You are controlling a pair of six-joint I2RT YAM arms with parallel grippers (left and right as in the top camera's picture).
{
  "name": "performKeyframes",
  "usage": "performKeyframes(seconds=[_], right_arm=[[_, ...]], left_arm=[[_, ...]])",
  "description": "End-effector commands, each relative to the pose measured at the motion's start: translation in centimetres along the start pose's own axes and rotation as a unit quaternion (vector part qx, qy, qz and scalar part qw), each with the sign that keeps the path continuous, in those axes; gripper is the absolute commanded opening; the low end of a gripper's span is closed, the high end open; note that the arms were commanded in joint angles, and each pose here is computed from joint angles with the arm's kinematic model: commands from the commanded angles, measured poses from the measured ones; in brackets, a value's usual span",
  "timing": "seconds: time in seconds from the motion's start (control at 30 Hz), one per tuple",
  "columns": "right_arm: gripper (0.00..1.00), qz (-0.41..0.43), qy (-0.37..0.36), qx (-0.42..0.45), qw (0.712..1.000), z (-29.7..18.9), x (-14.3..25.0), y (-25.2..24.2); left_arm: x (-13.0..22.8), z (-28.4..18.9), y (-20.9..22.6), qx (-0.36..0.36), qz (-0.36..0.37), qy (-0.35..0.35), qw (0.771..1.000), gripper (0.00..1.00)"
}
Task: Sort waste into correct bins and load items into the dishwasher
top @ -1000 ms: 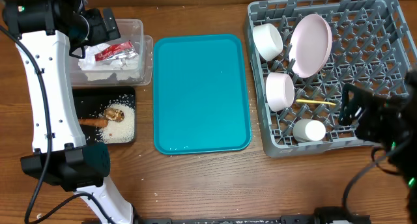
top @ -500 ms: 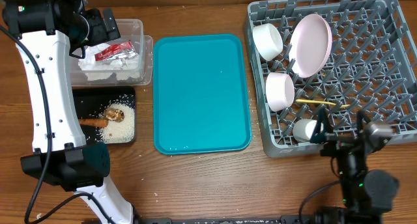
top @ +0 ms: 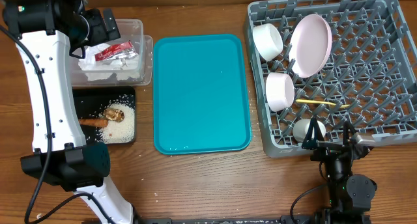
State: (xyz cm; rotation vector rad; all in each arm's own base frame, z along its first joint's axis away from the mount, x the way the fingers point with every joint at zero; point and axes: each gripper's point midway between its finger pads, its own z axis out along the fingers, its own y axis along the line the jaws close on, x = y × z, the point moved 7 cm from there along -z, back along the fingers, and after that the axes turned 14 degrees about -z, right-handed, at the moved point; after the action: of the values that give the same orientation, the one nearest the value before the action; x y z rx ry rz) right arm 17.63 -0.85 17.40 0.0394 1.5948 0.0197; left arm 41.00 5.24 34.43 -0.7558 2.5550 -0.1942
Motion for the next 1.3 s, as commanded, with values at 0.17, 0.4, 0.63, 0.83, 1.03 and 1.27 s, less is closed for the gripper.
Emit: performKeyframes(seconds=[0.17, 0.4, 0.63, 0.83, 1.03, 1.27], right_arm=[[1.0, 0.003, -0.003, 0.009, 1.0, 0.0, 0.2, -0.2], [1.0, 0.003, -0.003, 0.009, 1.0, 0.0, 0.2, -0.2], [1.0, 0.003, -0.003, 0.009, 1.0, 0.0, 0.2, -0.2], [1.0, 0.003, -0.003, 0.009, 1.0, 0.0, 0.2, -0.2], [1.0, 0.003, -0.003, 0.009, 1.0, 0.0, 0.2, -0.2], [1.0, 0.003, -0.003, 0.009, 1.0, 0.0, 0.2, -0.2]], left_arm=[[-0.1, 0.1, 0.2, -0.001, -0.004, -0.001, 1.0, 1.0], [-0.3, 0.4, 0.5, -0.005, -0.007, 0.001, 1.0, 1.0], [0.4, -1.2, -0.6, 0.009, 0.007, -0.012, 1.0, 1.0], [5.1, -7.9, -6.0, 0.072, 0.103, -0.065, 0.99, 1.0], [7.4, -13.2, -6.4, 0.099, 0.137, -0.186, 0.968, 1.0], [10.8, -10.8, -4.1, 0.211, 0.122, -0.329, 0.912, 1.0]])
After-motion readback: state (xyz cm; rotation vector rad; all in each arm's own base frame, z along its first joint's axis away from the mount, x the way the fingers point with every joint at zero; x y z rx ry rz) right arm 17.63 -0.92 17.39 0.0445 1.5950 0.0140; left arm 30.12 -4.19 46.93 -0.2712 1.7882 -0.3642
